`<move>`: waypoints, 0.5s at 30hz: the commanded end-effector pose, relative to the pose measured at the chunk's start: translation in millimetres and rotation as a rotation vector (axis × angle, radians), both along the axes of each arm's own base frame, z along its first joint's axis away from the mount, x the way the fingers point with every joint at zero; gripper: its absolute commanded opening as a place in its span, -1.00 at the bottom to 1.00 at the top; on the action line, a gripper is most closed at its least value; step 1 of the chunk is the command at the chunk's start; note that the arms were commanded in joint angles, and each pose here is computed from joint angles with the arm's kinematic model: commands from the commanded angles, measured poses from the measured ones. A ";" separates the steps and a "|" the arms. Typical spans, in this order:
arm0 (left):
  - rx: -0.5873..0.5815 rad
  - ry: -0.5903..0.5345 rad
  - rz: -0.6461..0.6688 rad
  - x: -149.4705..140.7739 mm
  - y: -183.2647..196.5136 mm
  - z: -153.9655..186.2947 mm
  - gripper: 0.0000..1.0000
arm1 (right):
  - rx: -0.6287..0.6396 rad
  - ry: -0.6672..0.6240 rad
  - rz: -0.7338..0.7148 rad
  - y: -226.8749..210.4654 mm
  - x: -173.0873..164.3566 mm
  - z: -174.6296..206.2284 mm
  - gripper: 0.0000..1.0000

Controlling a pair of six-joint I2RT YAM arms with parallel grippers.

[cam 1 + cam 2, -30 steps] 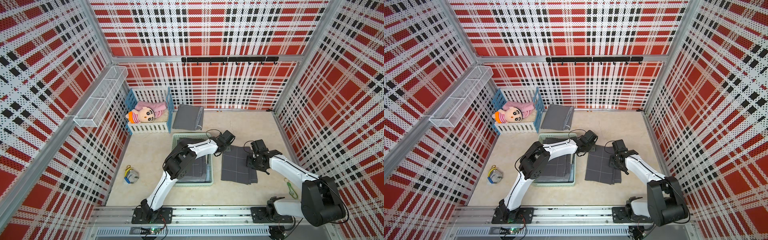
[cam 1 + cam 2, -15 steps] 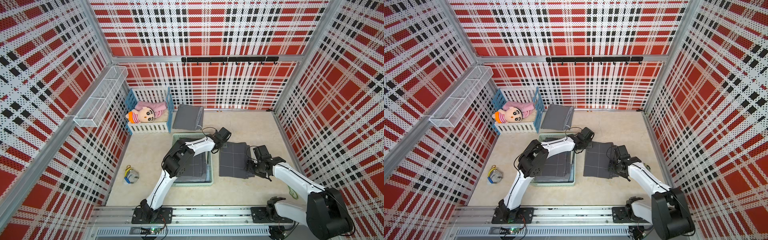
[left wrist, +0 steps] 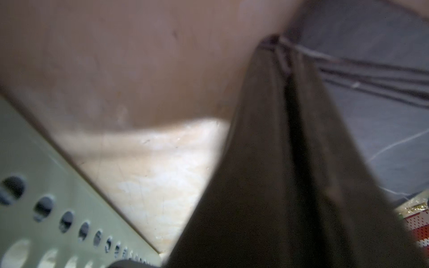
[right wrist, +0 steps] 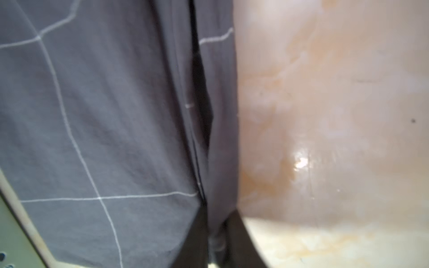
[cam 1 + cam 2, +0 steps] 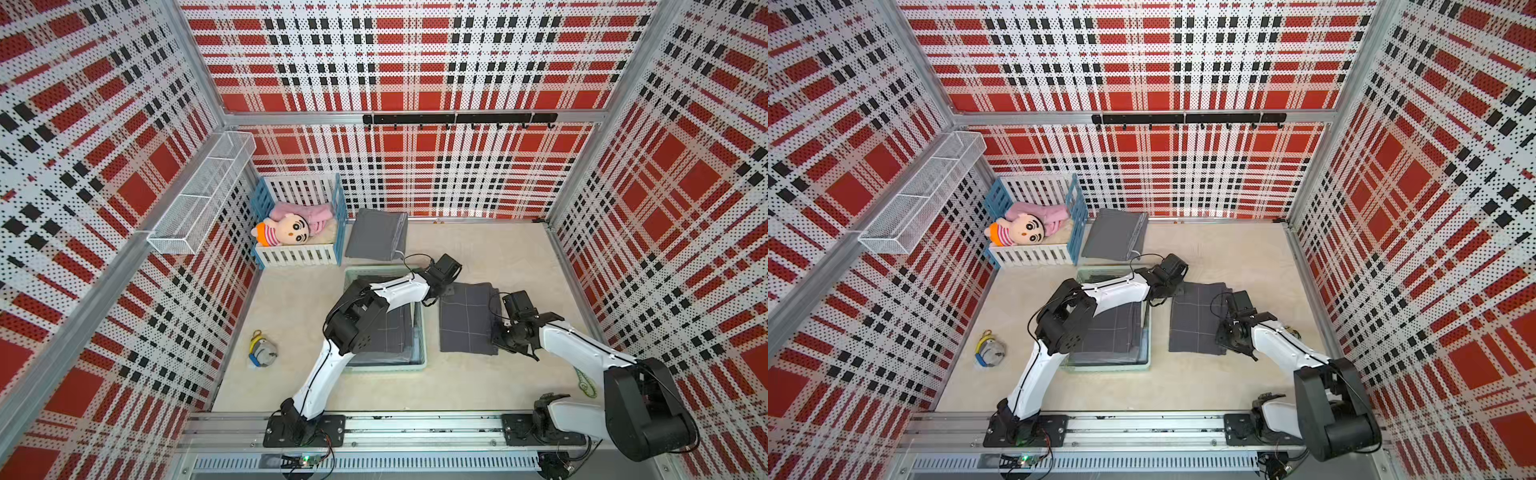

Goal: Put the folded pillowcase in the basket
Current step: Pick up the pillowcase at the center of the board.

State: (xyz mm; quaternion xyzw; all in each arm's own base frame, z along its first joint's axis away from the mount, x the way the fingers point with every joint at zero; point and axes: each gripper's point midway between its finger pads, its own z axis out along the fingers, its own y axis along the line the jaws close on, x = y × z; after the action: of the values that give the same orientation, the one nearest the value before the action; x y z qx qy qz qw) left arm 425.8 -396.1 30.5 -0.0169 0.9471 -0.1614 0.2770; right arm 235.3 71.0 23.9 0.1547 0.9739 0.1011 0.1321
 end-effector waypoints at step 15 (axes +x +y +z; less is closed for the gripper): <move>-0.132 -0.360 -0.059 -45.6 -0.9 216.2 -1.00 | 0.162 -0.361 0.083 61.0 32.2 163.6 -1.00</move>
State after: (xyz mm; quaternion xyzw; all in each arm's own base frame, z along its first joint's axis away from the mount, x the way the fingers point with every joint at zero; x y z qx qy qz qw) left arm 375.3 -425.2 227.4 0.0372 0.8767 -0.2504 0.4091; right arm 268.4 123.8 167.8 0.1043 0.9342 0.2008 0.2758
